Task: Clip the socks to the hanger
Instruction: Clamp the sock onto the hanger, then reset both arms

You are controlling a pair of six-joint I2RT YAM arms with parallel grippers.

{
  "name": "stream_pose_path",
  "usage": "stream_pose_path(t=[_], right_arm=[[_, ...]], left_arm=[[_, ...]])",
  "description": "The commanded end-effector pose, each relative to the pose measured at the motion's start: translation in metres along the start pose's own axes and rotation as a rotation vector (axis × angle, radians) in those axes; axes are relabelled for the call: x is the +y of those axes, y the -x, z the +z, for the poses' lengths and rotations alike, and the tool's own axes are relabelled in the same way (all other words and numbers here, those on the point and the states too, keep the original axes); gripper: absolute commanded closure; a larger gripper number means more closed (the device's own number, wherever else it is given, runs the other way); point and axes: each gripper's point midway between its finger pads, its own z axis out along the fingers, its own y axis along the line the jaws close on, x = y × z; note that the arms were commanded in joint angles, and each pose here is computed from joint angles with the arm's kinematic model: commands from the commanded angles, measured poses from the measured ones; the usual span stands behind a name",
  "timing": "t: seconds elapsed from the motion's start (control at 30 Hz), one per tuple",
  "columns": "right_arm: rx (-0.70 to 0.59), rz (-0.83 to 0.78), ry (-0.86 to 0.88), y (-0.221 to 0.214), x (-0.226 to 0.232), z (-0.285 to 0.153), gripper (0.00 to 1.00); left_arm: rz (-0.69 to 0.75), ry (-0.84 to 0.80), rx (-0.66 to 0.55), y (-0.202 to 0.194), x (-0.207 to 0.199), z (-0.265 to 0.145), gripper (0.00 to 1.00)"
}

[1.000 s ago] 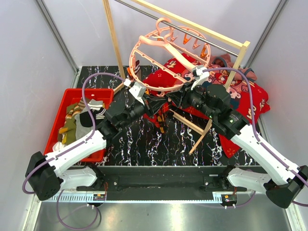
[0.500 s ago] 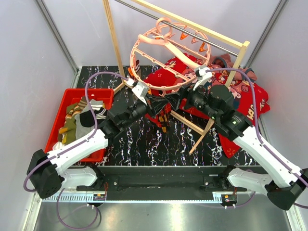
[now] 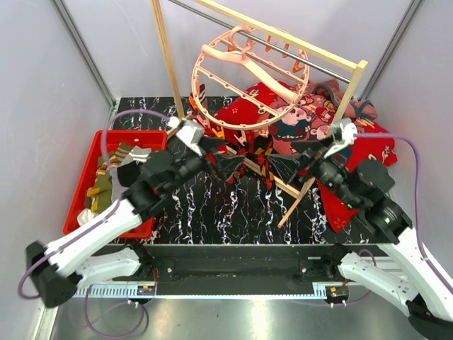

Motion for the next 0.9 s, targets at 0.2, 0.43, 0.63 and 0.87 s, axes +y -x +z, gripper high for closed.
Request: stream_pose_path(t=[0.2,0.43,0.63,0.87], right_arm=[[-0.102,-0.091,-0.159,0.008,-0.033,-0.057,0.00],[-0.220,-0.145,-0.407,0.017,-0.080,-0.111,0.00],[-0.291,-0.204,-0.603,0.022,-0.113,-0.149,0.00],[-0.239,-0.269,-0.704,-0.001,-0.136,-0.152,0.00]], left_arm=[[0.112,0.526,-0.052,0.065,0.063,-0.132,0.01],[0.100,0.748,-0.196,0.071,0.092,-0.221,0.01],[0.111,0.812,-0.238,0.055,0.104,-0.256,0.01],[0.149,0.872,-0.232,0.028,0.121,-0.258,0.01]])
